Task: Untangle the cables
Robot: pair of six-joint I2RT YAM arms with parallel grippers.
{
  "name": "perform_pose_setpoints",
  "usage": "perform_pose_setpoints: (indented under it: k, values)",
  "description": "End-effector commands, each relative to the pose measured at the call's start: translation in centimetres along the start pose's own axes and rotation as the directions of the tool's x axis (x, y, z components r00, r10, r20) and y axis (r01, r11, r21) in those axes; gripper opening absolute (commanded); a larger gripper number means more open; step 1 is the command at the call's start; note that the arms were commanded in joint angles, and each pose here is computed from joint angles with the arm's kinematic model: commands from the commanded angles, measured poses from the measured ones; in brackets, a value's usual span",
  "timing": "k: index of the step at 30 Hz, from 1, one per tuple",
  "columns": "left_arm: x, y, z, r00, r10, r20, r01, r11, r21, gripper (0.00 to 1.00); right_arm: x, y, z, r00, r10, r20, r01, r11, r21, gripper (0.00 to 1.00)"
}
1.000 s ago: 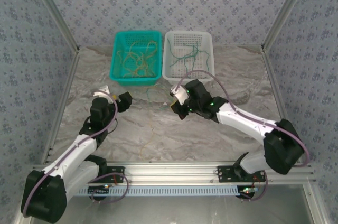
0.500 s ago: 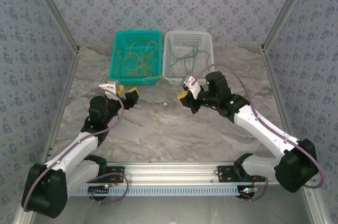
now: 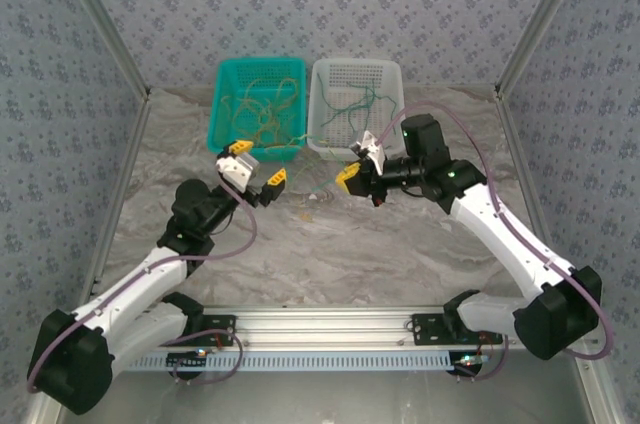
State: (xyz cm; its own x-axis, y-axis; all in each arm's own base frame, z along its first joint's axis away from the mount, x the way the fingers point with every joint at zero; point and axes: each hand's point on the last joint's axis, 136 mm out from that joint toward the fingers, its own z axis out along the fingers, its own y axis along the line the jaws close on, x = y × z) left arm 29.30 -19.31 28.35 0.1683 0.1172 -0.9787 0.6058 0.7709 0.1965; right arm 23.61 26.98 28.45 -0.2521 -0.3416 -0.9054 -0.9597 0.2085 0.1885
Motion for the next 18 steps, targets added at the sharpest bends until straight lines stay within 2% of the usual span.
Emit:
perform_pose_setpoints:
  k: [1,5,7,9,10,12,13,14,18]
  values:
    - [-3.9,1.4,0.3,0.985,0.144,0.093,-0.137,0.988,-0.072,0.92,0.0,1.6,-0.1,1.000,0.012,-0.013,-0.013,0.995,-0.094,0.00]
    - [-5.5,1.8,0.4,0.974,0.188,0.127,-0.176,0.980,-0.097,0.92,0.3,1.6,0.1,0.999,0.027,-0.030,-0.030,0.994,-0.108,0.00]
    - [-6.0,1.4,0.8,0.970,0.197,0.139,-0.189,0.979,-0.070,0.87,0.5,1.4,0.3,0.999,0.038,-0.037,-0.042,0.993,-0.109,0.00]
    - [-6.2,0.6,1.2,0.970,0.194,0.143,-0.194,0.981,-0.013,0.74,0.5,0.8,0.6,0.998,0.054,-0.039,-0.057,0.994,-0.092,0.00]
    - [-6.2,0.2,1.4,0.972,0.189,0.140,-0.192,0.981,0.007,0.63,0.5,0.4,0.8,0.997,0.062,-0.039,-0.065,0.995,-0.075,0.00]
    - [-6.0,0.1,1.6,0.975,0.178,0.135,-0.182,0.983,0.014,0.25,0.5,-0.7,0.8,0.996,0.082,-0.040,-0.083,0.996,-0.025,0.00]
    - [-5.8,0.2,1.6,0.976,0.173,0.132,-0.175,0.985,0.003,0.11,0.4,-1.3,0.7,0.995,0.093,-0.033,-0.093,0.996,0.003,0.00]
    - [-5.4,0.6,1.6,0.978,0.169,0.120,-0.168,0.986,-0.016,0.00,0.3,-1.9,0.6,0.994,0.103,-0.026,-0.102,0.994,0.039,0.00]
    - [-4.2,2.0,1.3,0.987,0.141,0.082,-0.133,0.987,-0.092,0.00,0.5,-4.3,0.0,0.993,0.120,-0.003,-0.117,0.980,0.160,0.00]
